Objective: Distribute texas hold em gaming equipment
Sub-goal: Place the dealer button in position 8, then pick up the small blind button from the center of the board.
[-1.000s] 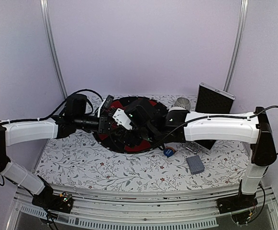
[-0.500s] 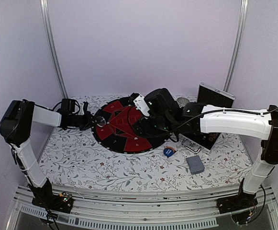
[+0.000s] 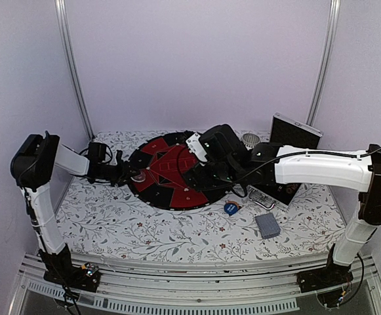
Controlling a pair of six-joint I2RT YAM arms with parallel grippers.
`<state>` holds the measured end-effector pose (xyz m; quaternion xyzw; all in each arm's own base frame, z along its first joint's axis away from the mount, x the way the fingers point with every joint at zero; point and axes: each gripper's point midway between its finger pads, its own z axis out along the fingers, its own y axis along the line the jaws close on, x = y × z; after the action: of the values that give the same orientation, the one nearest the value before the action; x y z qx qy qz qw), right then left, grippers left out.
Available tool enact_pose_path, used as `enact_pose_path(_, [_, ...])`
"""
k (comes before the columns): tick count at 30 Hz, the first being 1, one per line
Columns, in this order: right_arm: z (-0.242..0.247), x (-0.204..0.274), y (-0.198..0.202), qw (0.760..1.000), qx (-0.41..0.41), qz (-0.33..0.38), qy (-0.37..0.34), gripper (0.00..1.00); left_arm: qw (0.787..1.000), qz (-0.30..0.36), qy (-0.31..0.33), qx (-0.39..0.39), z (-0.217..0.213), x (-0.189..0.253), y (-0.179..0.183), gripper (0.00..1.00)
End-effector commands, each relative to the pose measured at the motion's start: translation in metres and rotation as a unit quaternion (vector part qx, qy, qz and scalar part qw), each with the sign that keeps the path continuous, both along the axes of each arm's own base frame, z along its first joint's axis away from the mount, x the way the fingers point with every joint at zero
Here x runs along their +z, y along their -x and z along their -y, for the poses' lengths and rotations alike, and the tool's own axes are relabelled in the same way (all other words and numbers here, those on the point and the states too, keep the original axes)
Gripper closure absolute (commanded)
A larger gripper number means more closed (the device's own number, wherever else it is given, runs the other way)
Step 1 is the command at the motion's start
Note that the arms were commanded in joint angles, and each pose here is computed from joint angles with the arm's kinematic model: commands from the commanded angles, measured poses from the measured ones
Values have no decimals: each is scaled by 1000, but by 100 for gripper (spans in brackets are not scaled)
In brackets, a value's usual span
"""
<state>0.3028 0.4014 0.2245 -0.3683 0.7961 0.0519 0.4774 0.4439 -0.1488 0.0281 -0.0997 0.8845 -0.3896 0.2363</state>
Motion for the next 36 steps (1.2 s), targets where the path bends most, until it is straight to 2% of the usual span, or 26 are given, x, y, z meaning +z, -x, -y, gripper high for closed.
enact_pose_path(1, [7, 15, 1, 1000, -8, -6, -20, 1, 999, -11, -50, 17, -18, -7, 3, 44])
enact_pose_path(5, [20, 22, -5, 999, -29, -7, -16, 1, 994, 7, -102, 40, -35, 9, 2, 19])
enact_pose_path(8, [38, 19, -16, 997, -62, -43, -32, 1, 989, 18, -136, 59, -47, 19, 4, 3])
enact_pose_path(14, [76, -22, -30, 975, -104, -188, -62, 1, 973, 75, -188, 113, -68, 67, 9, 2])
enact_pose_path(18, [87, -67, -25, 956, -125, -263, -35, 1, 958, 146, -217, 118, -62, 116, 13, 2])
enact_pose_path(19, [89, -79, -22, 952, -131, -277, -22, 6, 955, 161, -223, 115, -58, 125, 15, 2])
enact_pose_path(22, [100, -113, -19, 940, -157, -303, 29, 21, 949, 190, -232, 101, -47, 144, 21, 2])
enact_pose_path(25, [107, -138, -16, 926, -179, -325, 67, 29, 949, 191, -235, 90, -41, 146, 25, 2])
enact_pose_path(36, [105, -184, 1, 907, -180, -360, 119, 32, 954, 184, -228, 60, -22, 137, 28, 2])
